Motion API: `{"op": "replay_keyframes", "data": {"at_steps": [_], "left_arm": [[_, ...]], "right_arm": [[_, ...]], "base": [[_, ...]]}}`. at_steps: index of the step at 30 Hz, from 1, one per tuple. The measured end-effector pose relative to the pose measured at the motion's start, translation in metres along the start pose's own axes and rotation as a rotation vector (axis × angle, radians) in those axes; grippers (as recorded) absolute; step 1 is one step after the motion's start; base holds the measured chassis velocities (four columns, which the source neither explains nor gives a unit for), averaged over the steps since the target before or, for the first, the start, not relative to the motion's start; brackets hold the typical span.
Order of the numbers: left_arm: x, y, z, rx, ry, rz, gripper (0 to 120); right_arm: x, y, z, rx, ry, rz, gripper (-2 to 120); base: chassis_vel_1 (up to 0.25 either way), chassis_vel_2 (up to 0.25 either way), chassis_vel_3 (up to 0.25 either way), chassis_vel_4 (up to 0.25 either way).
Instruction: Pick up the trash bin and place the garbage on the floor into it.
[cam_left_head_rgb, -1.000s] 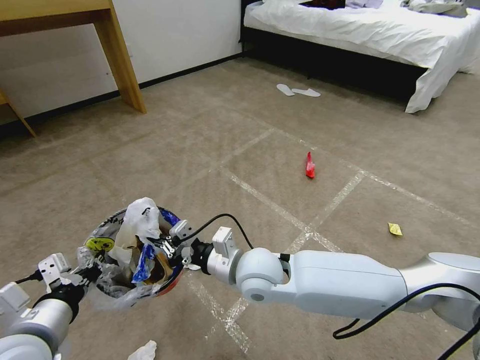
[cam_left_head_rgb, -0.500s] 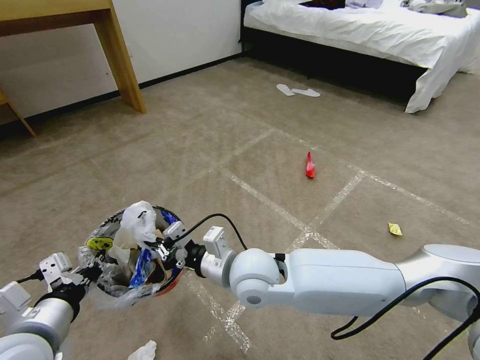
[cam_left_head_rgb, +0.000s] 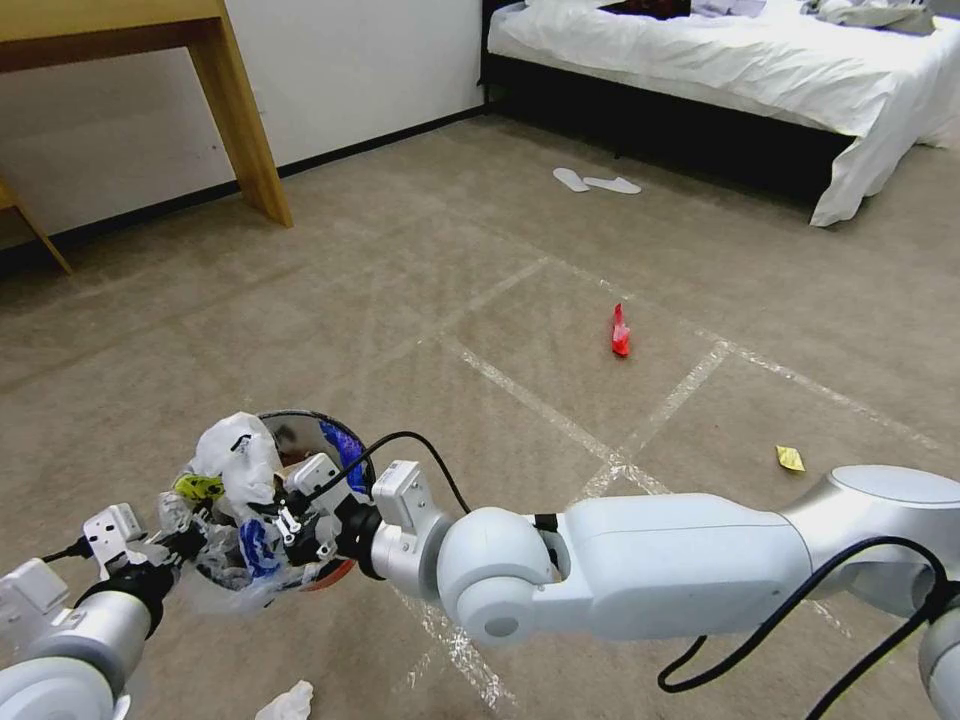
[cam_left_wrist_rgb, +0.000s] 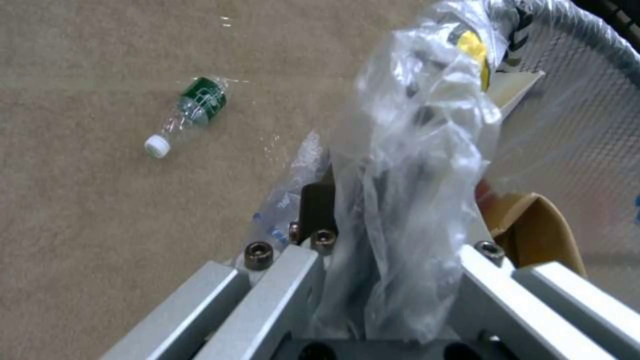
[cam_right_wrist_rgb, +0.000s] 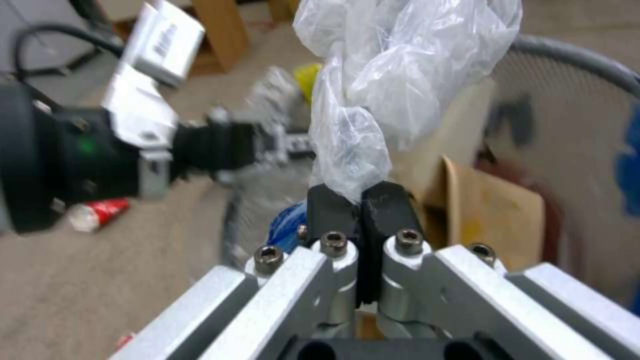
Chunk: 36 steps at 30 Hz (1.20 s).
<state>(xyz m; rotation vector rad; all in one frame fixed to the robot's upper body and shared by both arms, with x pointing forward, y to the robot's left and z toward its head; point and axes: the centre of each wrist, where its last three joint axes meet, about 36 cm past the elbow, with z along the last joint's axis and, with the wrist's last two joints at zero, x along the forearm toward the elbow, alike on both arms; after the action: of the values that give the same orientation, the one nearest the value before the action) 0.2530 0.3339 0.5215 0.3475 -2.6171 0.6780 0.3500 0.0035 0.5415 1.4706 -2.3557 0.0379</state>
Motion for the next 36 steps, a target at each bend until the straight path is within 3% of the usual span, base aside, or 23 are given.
{"op": "replay_keyframes", "data": {"at_steps": [19,36], "left_arm": [[-0.002,0.001,0.0,0.006,-0.004,0.0,1],[0.0,0.0,0.001,0.006,-0.003,0.003,1]], "right_arm": [[0.001,0.001,-0.013,0.027,0.17,0.166,0],[-0.008,0.009,-0.035,0.065,0.199,0.167,0]], "base": [[0.0,0.0,0.0,0.0],[0.0,0.0,0.0,0.0]]}}
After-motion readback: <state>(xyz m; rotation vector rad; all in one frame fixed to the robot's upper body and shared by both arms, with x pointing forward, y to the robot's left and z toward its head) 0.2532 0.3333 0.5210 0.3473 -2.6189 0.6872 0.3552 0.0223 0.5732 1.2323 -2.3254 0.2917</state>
